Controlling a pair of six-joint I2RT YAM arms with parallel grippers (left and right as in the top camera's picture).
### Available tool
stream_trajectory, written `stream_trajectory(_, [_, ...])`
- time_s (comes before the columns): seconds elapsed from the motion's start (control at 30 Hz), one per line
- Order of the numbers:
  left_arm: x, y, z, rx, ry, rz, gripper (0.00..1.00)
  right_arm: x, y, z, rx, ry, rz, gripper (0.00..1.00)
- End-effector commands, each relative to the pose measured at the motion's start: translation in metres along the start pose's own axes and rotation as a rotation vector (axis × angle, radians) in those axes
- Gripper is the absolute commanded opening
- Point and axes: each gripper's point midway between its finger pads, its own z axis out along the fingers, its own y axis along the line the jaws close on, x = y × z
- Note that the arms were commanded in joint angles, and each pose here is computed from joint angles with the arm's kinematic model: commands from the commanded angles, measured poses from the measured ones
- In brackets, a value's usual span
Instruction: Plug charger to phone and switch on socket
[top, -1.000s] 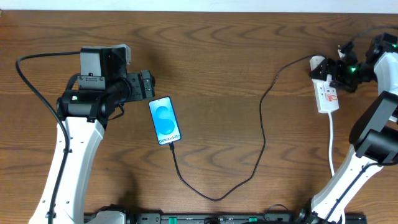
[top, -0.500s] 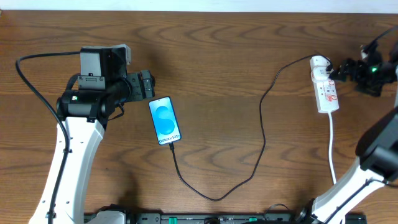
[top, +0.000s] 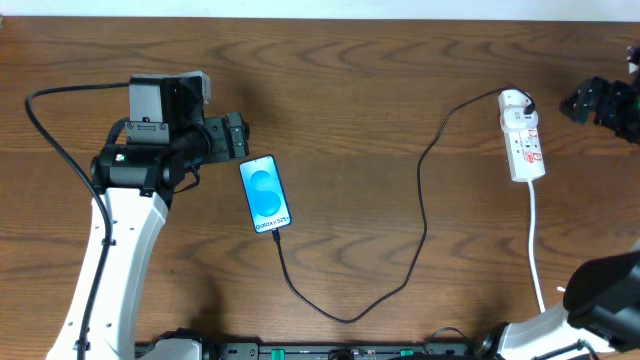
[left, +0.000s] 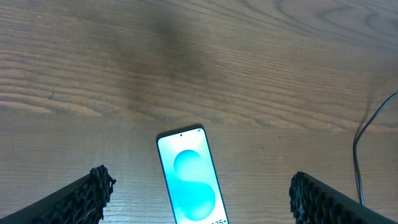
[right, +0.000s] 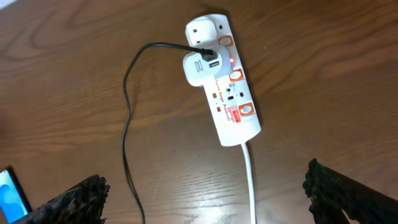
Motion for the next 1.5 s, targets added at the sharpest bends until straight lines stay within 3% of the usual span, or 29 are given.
stream_trajectory(0.0, [-0.0021, 0.0001, -0.0016, -0.005, -0.007, 0.022, 0.93, -0.0042, 0.0071, -0.021, 0.005, -0.052, 0.004, 0.99])
stream_trajectory(1.47, [0.0029, 0.0009, -0.0027, -0.006, 0.0, 0.021, 0.93, -0.0041, 0.0074, -0.0227, 0.006, -0.056, 0.002, 0.99])
